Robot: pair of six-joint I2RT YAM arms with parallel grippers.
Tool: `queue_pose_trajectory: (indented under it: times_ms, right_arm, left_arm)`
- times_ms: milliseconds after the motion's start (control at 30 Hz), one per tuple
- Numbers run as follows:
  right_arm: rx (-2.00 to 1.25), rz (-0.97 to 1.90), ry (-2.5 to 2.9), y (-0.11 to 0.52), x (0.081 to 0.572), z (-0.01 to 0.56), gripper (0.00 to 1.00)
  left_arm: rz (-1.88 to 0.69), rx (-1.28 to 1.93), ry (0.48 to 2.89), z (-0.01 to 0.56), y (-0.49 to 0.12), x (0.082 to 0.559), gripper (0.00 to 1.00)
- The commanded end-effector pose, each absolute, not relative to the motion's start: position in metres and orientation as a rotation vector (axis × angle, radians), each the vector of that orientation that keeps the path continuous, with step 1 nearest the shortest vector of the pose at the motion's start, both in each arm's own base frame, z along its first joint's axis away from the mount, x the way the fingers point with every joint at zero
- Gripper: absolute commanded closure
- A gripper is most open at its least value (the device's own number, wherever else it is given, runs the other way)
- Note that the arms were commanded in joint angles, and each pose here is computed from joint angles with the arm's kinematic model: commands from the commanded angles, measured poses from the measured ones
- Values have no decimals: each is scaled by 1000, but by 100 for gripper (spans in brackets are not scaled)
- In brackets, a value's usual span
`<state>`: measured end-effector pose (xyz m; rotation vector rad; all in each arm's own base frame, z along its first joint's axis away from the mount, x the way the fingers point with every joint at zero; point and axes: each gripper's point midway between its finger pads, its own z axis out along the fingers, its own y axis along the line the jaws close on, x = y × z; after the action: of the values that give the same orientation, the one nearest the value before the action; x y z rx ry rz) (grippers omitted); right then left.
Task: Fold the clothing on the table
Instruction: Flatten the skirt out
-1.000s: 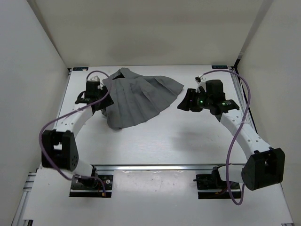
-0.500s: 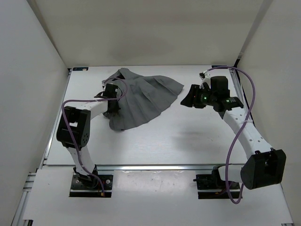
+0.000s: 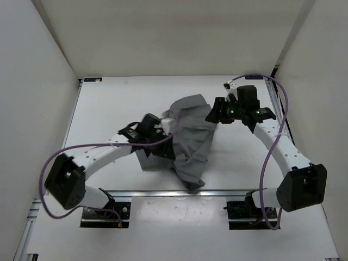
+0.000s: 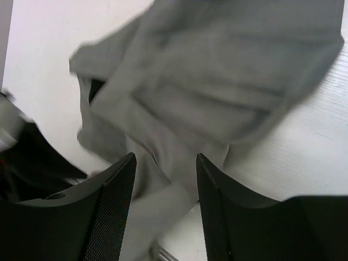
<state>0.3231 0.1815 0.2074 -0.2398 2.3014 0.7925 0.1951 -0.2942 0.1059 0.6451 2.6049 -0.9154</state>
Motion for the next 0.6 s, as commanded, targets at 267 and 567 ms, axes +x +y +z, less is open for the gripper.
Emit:
queue_pose_trajectory:
  times_ms: [267, 567]
  right_arm:
    - [-491, 926, 2346, 247, 302, 197, 45]
    - [-701, 921, 2616, 278, 265, 141, 52]
  left_arm:
    - [-653, -72, 2483, 139, -133, 279, 46]
    - [-423, 125, 2691, 95, -147, 224, 45]
